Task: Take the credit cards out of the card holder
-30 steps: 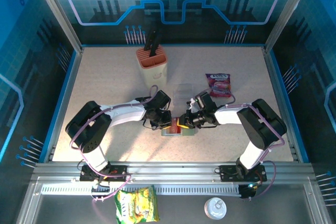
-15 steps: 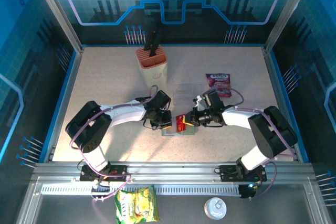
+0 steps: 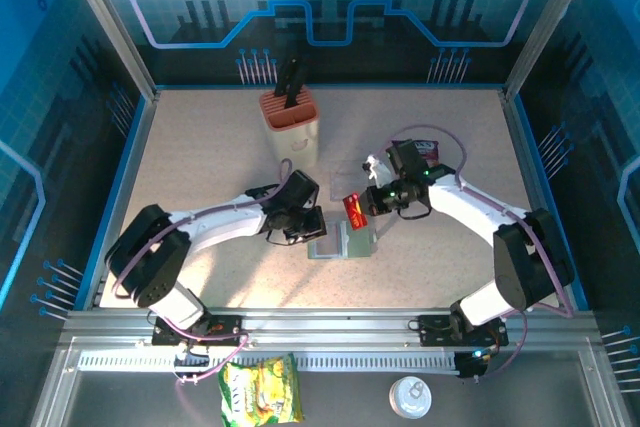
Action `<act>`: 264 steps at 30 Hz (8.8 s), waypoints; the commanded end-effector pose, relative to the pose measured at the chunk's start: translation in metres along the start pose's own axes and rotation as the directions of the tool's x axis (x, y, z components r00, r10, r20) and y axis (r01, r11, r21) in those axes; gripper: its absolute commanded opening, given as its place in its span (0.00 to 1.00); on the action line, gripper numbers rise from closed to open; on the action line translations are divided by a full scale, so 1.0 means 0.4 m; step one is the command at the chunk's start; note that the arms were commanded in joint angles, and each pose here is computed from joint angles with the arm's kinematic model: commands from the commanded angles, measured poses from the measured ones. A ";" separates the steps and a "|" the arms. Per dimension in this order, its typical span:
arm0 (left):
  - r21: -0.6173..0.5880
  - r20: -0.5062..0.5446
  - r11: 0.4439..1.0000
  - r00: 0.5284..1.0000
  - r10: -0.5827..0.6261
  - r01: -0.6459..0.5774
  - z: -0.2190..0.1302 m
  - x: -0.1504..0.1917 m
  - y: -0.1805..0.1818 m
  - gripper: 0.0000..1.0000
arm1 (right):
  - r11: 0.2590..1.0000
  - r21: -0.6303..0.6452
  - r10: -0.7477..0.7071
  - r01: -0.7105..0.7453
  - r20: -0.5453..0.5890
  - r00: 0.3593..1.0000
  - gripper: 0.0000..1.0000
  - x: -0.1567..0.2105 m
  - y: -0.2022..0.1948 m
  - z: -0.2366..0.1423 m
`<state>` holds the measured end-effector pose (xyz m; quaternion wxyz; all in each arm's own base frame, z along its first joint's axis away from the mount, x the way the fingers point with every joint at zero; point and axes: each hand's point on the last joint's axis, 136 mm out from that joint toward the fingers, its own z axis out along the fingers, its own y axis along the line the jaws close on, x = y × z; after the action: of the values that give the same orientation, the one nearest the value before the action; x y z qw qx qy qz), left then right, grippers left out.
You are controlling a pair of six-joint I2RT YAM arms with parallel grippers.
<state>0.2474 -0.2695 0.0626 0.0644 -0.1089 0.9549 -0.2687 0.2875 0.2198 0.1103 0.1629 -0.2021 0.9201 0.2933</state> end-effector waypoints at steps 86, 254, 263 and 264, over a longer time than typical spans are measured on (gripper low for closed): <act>0.049 0.180 0.997 0.982 -0.061 0.053 -0.116 -0.018 0.086 0.12 | 0.710 -0.143 -0.690 0.690 -0.338 0.640 0.23 -0.177 0.029 0.026; 0.127 -0.062 0.978 0.985 -0.161 0.168 0.068 0.007 0.010 0.16 | 0.929 0.075 0.370 -0.363 -0.163 0.915 0.21 0.162 0.064 0.222; 0.076 -0.038 0.984 0.987 -0.157 0.159 0.051 0.007 0.031 0.24 | 0.928 0.075 0.373 -0.366 -0.169 0.912 0.18 0.165 0.058 0.233; 0.074 -0.036 0.984 0.987 -0.158 0.160 0.050 0.006 0.033 0.25 | 0.928 0.070 0.373 -0.366 -0.165 0.913 0.18 0.161 0.059 0.234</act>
<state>0.2510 -0.2741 0.0375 0.0317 -0.1815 0.9278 -0.3245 0.2389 0.2785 0.0266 0.0362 -0.0503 0.9589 0.2767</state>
